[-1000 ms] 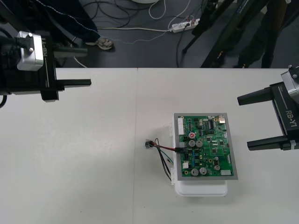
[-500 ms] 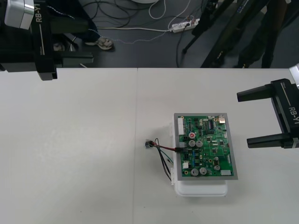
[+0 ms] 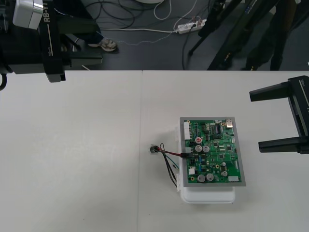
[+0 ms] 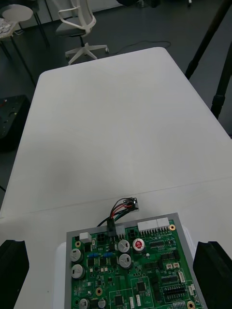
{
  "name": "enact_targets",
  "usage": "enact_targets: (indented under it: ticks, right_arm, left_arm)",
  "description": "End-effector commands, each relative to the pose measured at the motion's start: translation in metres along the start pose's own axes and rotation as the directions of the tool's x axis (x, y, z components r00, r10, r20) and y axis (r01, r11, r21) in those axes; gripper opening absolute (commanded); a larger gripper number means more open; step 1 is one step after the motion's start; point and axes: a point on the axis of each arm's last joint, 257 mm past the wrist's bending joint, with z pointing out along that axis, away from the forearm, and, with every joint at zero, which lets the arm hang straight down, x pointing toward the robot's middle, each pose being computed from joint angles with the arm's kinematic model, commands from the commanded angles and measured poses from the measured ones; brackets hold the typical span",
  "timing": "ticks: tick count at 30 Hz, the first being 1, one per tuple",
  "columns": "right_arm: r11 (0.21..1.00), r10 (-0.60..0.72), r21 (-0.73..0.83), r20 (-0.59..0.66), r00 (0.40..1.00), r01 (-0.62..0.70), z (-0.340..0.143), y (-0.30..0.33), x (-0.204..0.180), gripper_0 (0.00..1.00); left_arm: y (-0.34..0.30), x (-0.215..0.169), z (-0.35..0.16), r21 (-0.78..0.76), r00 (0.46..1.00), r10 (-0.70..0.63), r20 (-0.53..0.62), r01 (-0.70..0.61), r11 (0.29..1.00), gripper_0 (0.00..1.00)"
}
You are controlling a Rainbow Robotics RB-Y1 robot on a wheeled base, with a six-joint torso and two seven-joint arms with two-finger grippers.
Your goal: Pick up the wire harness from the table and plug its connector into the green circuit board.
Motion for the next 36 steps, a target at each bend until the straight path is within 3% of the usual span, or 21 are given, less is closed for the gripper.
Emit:
enact_targets:
  ticks: [1, 36]
  right_arm:
    - [0.998, -0.053, 0.036, 0.001, 0.999, 0.053, -0.006, -0.005, -0.014, 1.00]
    - [0.994, -0.102, 0.044, -0.002, 0.995, 0.102, -0.008, -0.006, -0.017, 1.00]
  left_arm:
    - [0.007, -0.023, 0.002, -0.016, 0.998, 0.068, 0.018, -0.068, 0.998, 0.55]
    - [-0.010, -0.011, 0.008, 0.037, 0.998, 0.066, 0.000, -0.066, 0.997, 0.55]
